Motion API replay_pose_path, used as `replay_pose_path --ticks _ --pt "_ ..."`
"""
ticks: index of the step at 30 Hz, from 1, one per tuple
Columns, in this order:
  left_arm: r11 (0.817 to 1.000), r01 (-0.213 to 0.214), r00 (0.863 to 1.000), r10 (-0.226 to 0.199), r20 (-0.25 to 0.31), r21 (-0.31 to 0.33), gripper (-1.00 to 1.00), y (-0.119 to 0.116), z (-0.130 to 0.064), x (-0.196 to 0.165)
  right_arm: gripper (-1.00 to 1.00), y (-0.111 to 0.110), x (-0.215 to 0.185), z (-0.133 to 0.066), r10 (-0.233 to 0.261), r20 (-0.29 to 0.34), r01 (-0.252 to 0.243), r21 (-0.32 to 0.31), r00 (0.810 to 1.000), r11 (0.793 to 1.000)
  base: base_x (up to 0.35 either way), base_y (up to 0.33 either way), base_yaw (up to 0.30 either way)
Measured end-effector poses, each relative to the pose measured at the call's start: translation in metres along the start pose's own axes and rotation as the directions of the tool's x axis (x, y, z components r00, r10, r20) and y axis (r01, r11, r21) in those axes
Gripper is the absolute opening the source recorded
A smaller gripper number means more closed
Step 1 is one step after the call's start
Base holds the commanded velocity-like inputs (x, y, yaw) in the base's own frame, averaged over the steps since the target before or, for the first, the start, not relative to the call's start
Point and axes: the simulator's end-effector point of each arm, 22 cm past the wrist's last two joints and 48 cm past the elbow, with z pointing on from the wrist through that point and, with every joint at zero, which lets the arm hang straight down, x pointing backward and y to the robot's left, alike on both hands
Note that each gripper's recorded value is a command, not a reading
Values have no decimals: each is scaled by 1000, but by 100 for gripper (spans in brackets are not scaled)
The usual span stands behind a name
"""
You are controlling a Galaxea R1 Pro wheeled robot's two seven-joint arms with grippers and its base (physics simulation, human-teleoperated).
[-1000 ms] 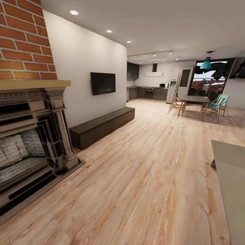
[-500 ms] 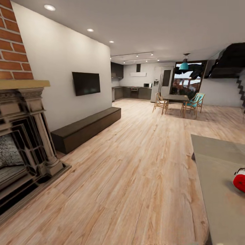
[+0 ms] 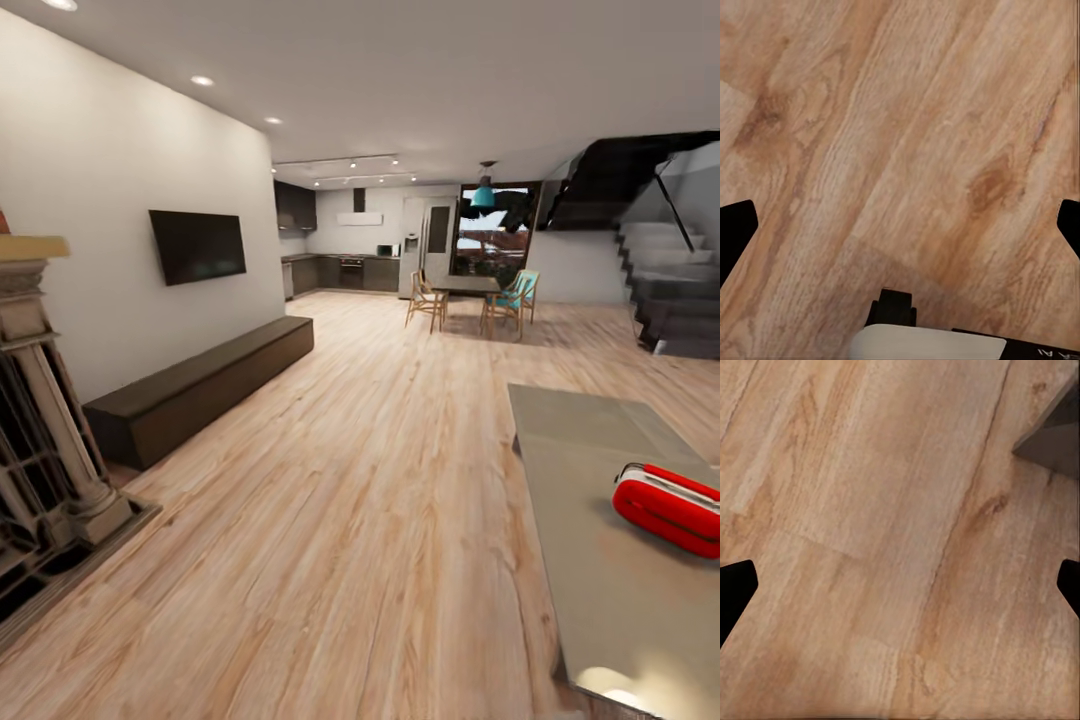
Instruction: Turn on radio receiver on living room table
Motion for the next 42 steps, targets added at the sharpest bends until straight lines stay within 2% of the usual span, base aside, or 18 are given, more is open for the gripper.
replay_pose_path --ticks 11,29,42 --pt "1000 -6 1000 6 0 -15 100 12 1 0 100 0 0 0 0 0 0 0 1000 1000 197 160 -235" --pt "1000 -9 1000 9 1 -21 100 17 1 -1 100 0 0 0 -9 0 9 0 1000 1000 267 205 -7" --pt "1000 -9 1000 9 1 -24 100 18 2 -1 100 0 0 0 -15 1 15 0 1000 1000 311 83 0"
